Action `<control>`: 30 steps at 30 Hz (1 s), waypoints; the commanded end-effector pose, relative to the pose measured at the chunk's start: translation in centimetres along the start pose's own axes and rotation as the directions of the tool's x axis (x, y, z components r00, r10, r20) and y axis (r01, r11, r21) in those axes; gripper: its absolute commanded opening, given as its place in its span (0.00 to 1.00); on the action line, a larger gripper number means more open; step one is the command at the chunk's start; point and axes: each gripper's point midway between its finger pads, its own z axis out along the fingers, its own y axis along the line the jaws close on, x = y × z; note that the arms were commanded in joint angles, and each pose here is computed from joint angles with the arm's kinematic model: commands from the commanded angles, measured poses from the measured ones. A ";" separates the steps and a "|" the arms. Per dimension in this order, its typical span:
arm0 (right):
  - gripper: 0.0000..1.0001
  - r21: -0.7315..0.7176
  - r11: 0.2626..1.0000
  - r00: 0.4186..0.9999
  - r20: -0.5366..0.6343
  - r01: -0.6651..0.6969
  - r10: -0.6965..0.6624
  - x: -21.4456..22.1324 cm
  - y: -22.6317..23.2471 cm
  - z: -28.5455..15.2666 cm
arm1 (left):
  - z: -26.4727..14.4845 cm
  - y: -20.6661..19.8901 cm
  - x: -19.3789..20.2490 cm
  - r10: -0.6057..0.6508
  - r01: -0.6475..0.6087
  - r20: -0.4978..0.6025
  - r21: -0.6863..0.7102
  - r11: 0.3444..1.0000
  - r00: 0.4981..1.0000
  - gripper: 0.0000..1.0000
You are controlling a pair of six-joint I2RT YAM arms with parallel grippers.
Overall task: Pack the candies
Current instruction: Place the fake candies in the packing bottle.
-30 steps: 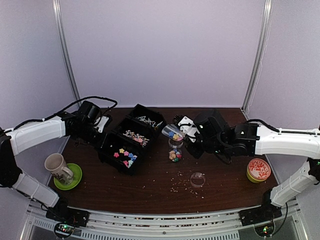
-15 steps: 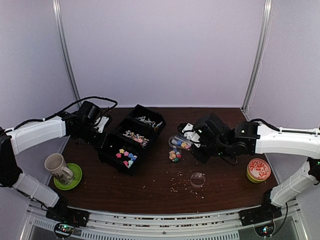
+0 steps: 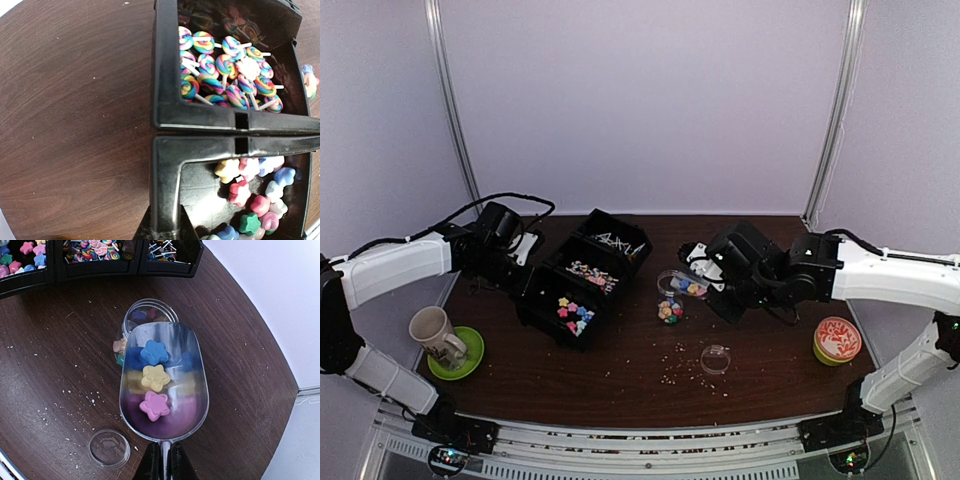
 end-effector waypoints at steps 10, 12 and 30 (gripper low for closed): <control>0.00 0.068 0.998 0.998 -0.062 0.016 -0.012 -0.6 -1.7 -0.3 | -3.8 -1.5 -8.3 -0.020 -0.003 0.299 0.075 0.997 0.954 0.00; 0.00 0.072 0.997 0.997 -0.068 0.025 -0.020 -0.6 -1.9 -0.4 | -3.8 -1.5 -8.3 -0.020 -0.003 0.299 0.075 0.997 0.954 0.00; 0.00 0.070 0.993 0.987 -0.133 0.100 -0.090 -0.7 -2.2 -0.5 | -3.6 -1.5 -8.2 -0.019 -0.003 0.292 0.076 0.997 0.956 0.00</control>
